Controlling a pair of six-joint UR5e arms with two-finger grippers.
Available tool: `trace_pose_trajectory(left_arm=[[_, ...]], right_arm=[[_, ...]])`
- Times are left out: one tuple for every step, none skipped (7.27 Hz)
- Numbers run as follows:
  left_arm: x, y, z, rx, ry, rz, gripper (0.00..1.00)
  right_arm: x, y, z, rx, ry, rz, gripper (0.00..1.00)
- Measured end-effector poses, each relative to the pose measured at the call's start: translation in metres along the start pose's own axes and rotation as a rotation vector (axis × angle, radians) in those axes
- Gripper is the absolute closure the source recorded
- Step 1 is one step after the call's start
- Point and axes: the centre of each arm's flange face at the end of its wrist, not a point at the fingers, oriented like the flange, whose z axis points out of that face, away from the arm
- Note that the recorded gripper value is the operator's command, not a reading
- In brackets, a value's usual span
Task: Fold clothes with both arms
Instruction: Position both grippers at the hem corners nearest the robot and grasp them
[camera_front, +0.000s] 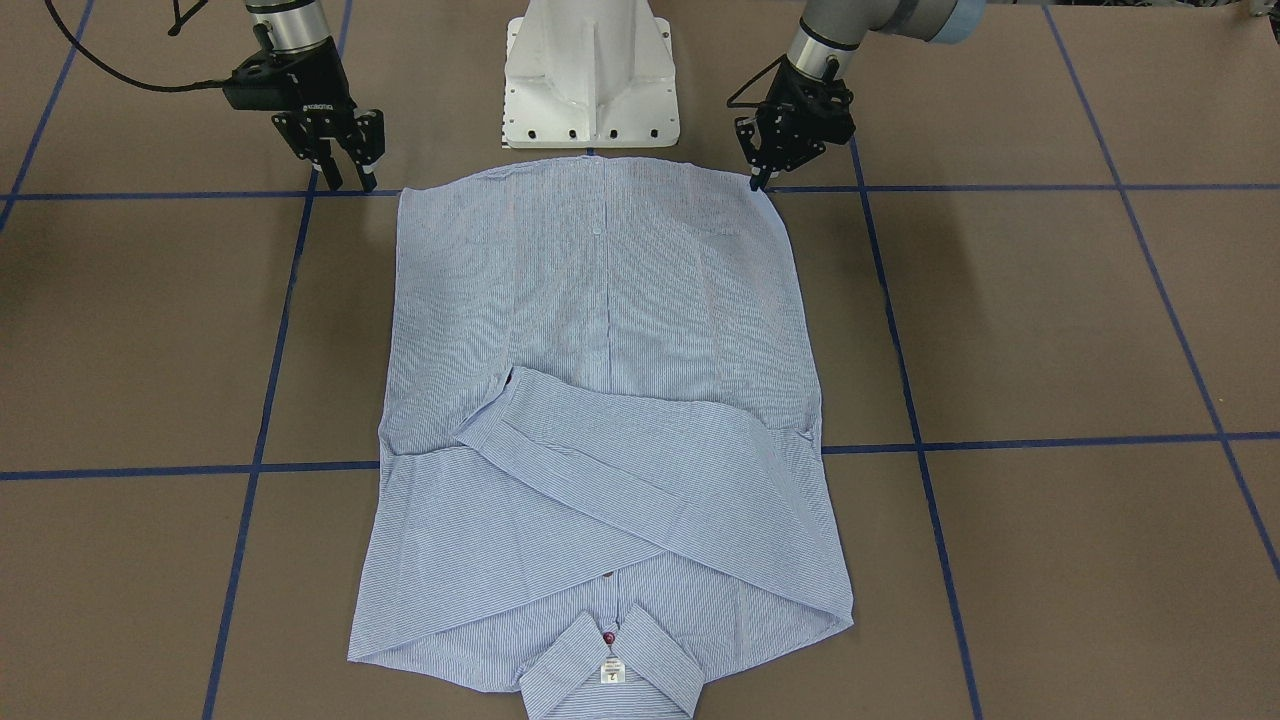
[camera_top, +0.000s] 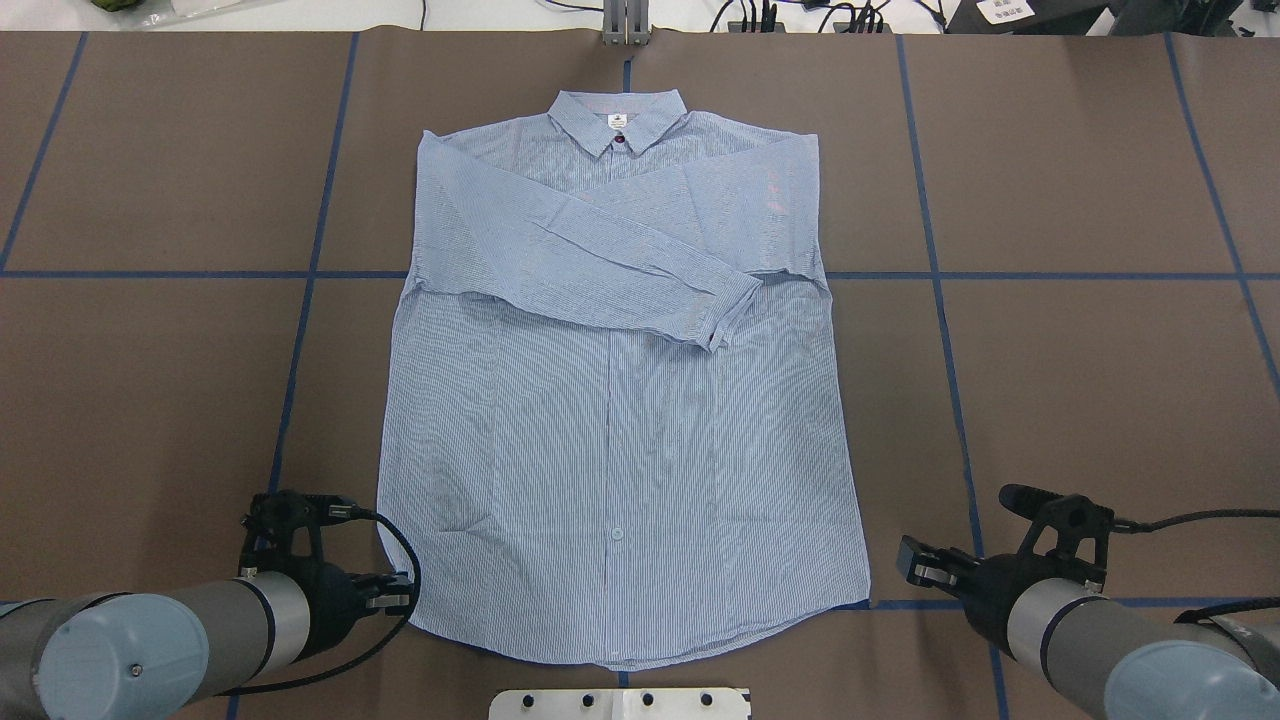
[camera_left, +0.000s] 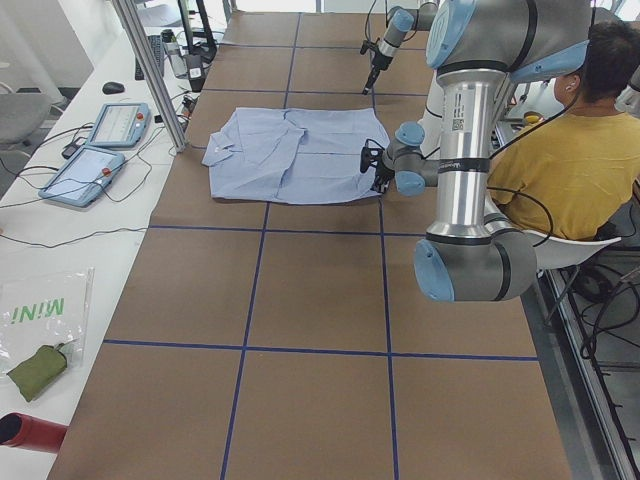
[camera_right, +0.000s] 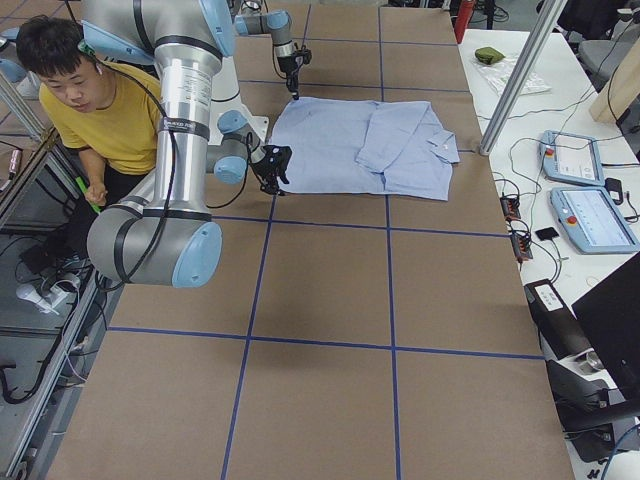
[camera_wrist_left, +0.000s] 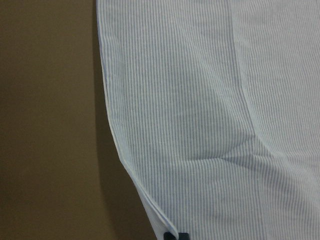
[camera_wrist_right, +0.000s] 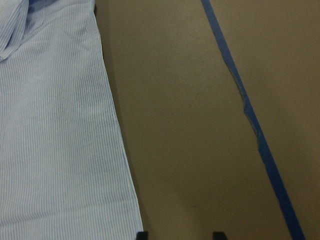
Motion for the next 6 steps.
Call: trace_pose_trajectory(left_arm=[[0.0,0.0,0.0,0.006,0.0,0.001,1.0],[0.0,0.0,0.0,0.013,0.0,0.001,1.0],[0.001,-0.001,-0.001,0.015,0.001,0.001,1.0],[0.002,-0.001,-0.001,0.017,0.002,0.002,1.0],[0.002,-0.001,-0.001,0.018,0.003,0.002,1.0],[0.002,-0.001,-0.002,0.018,0.003,0.001,1.0]], right_arm=[[-0.011,0.008,0.004,0.013,0.003,0.009,0.56],[-0.028,0.018,0.01,0.025,0.016,0.015,0.58],[-0.042,0.027,0.016,0.033,0.032,0.016,0.59],[-0.047,0.034,0.023,0.04,0.045,0.012,0.59],[-0.047,0.039,0.028,0.047,0.055,0.007,0.59],[-0.045,0.042,0.031,0.051,0.062,0.002,0.59]])
